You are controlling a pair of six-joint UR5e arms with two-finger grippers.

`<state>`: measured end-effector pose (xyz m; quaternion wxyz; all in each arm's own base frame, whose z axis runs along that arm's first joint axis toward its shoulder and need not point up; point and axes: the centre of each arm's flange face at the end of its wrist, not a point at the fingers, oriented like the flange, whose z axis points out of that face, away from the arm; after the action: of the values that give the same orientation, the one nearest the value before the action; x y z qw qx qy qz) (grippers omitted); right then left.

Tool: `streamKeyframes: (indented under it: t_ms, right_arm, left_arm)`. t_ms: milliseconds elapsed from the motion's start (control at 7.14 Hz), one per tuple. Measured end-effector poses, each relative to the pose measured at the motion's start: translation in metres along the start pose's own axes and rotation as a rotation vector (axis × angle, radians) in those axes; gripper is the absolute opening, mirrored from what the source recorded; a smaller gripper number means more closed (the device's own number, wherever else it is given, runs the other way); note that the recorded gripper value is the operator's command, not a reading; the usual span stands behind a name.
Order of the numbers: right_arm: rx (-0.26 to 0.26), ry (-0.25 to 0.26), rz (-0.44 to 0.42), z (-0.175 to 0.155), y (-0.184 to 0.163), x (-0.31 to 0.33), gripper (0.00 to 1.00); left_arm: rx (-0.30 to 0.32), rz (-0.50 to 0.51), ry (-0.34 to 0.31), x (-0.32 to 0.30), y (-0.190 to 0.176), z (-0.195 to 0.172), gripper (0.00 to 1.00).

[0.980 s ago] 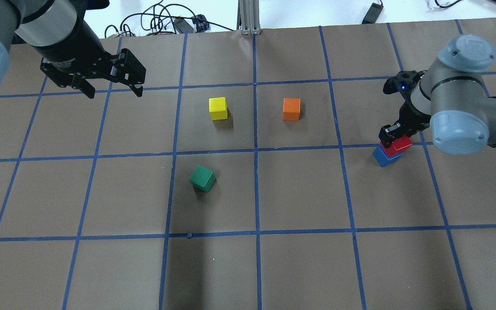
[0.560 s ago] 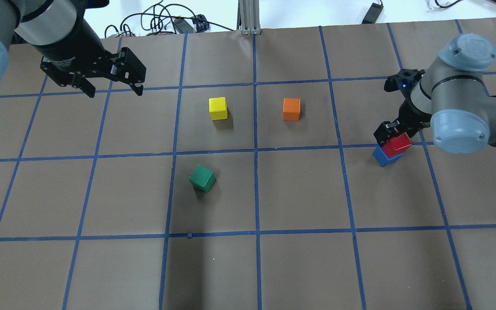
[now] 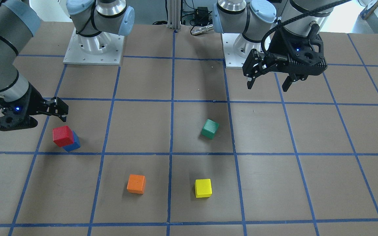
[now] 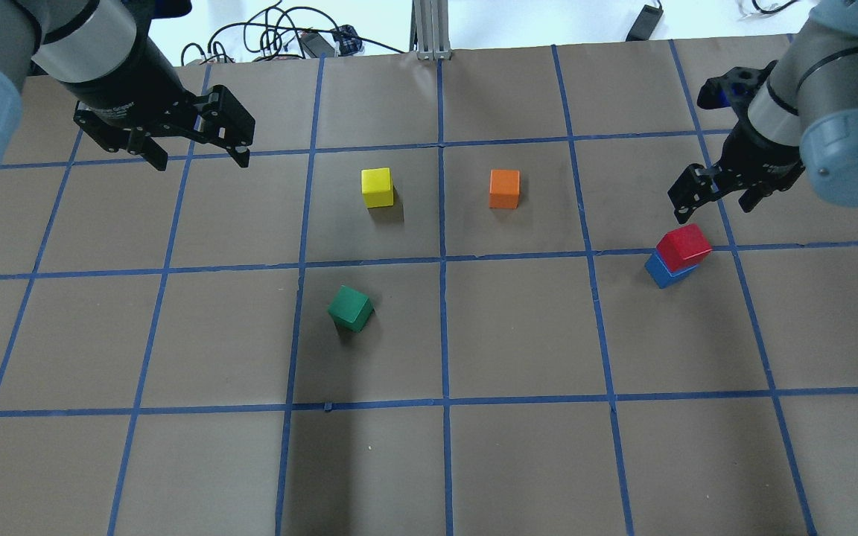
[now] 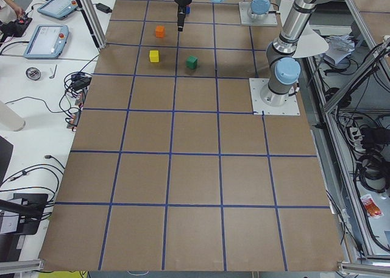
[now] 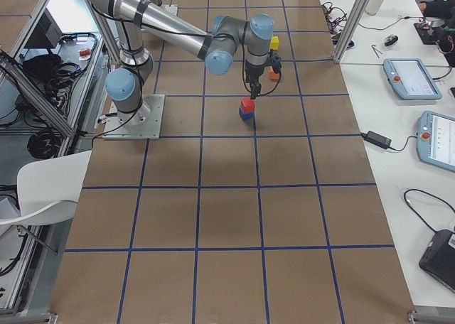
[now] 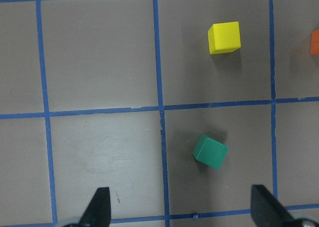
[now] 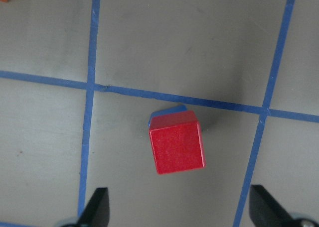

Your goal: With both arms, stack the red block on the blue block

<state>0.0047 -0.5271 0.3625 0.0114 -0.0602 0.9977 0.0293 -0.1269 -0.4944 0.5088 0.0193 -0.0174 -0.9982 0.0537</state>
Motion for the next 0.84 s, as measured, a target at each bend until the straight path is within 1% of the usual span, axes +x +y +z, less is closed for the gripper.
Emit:
streamKeyframes:
  t_ms: [140, 280, 420, 700, 840]
  right_arm:
    - [-0.018, -0.008, 0.077, -0.038, 0.008, -0.006, 1.0]
    - [-0.025, -0.014, 0.145, -0.068, 0.017, -0.015, 1.0]
    - [-0.03, -0.016, 0.184, -0.086, 0.024, -0.027, 1.0]
    - [-0.034, -0.01, 0.222, -0.092, 0.026, -0.069, 1.0]
    - [-0.034, -0.001, 0.216, -0.091, 0.027, -0.094, 1.0]
  left_arm:
    - [0.001, 0.0, 0.0, 0.0, 0.0, 0.0, 1.0]
    - [0.003, 0.0, 0.0, 0.0, 0.0, -0.001, 1.0]
    - [0.003, 0.0, 0.0, 0.0, 0.0, -0.001, 1.0]
    - [0.003, 0.0, -0.001, -0.001, 0.0, -0.001, 1.0]
    - [0.002, 0.0, -0.001, 0.0, 0.0, -0.001, 1.0]
